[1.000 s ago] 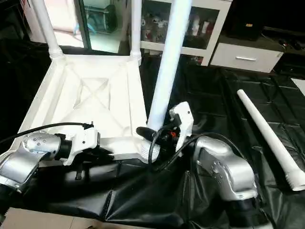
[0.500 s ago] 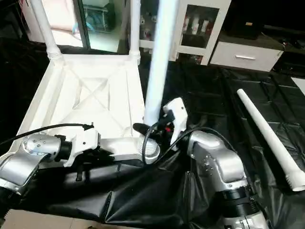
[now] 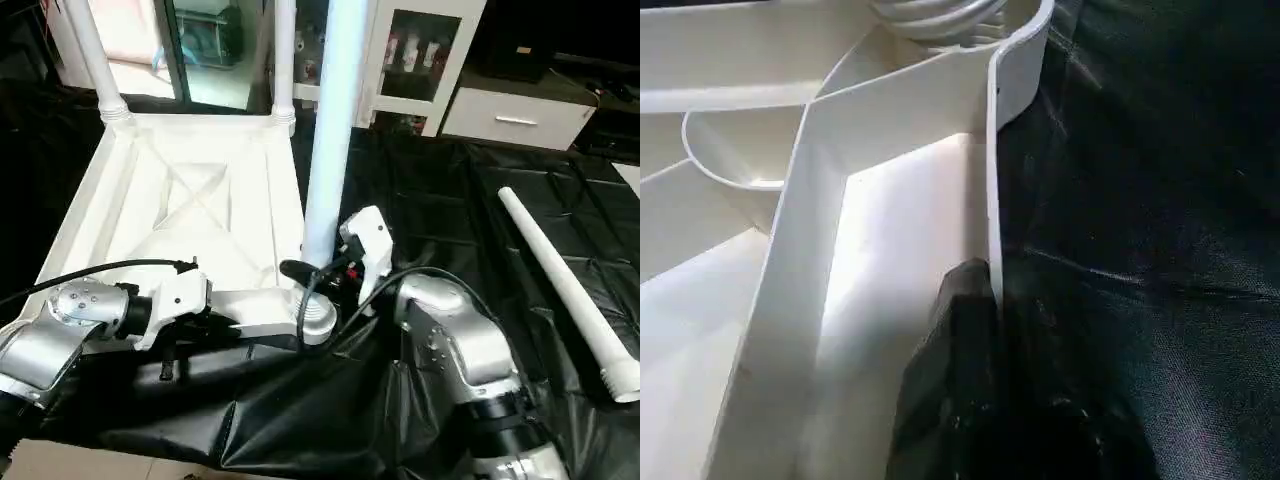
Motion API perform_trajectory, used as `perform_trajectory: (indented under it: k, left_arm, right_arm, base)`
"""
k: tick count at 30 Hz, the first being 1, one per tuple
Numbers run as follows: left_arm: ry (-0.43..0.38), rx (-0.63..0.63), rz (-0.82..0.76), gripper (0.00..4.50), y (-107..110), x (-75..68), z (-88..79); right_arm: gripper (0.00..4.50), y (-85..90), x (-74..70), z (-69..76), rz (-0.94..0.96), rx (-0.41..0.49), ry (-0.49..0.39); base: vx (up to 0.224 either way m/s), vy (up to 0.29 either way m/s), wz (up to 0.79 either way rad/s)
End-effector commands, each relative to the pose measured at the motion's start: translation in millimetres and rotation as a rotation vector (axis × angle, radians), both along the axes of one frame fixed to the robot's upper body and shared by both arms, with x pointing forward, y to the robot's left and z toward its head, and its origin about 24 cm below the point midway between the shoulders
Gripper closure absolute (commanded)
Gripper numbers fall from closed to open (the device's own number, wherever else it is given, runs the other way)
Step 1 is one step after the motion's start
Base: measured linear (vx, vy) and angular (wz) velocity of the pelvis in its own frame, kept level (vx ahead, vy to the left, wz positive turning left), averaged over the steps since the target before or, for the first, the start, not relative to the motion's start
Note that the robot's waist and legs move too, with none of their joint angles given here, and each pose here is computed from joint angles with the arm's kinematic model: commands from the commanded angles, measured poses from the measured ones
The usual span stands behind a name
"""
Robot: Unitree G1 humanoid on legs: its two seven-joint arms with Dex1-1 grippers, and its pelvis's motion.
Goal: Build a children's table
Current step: Pick table leg
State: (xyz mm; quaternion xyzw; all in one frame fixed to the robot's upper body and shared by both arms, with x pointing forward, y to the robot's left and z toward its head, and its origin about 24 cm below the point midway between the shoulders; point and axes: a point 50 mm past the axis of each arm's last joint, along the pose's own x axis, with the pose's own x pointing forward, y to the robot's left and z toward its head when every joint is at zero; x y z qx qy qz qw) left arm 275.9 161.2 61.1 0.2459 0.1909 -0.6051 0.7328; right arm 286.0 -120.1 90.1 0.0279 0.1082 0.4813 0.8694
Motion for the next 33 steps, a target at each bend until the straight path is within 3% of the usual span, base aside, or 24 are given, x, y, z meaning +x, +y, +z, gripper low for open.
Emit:
perform_trajectory:
  k: [1, 9, 21, 27, 33]
  left_arm:
    - [0.017, -0.072, -0.041, 4.47, -14.3, -4.4, -2.3]
    - [0.015, -0.067, -0.038, 4.47, -13.3, -1.7, -1.8]
    - [0.01, -0.06, -0.032, 4.47, -12.7, -0.1, -1.9]
    - [0.011, -0.056, -0.031, 4.47, -12.1, 0.3, -2.2]
    - [0.01, -0.057, -0.028, 4.47, -12.0, 0.5, -2.0]
  right_arm:
    - [2.63, -5.2, -10.0, -18.3, 0.023, -0.044, 0.106]
    - [2.63, -5.6, -12.5, -16.9, 0.059, -0.054, 0.109]
    - [2.63, 6.7, -12.5, -26.4, 0.076, -0.077, 0.102]
    - [2.63, 11.7, -12.5, -35.1, 0.111, -0.141, 0.079]
    - [2.63, 13.2, -12.2, -35.1, 0.109, -0.149, 0.067]
  base:
    - [0.0, 0.0, 0.0]
    - [0.0, 0.0, 0.0]
    - [0.0, 0.0, 0.0]
    - [0.0, 0.0, 0.0]
    - [0.0, 0.0, 0.0]
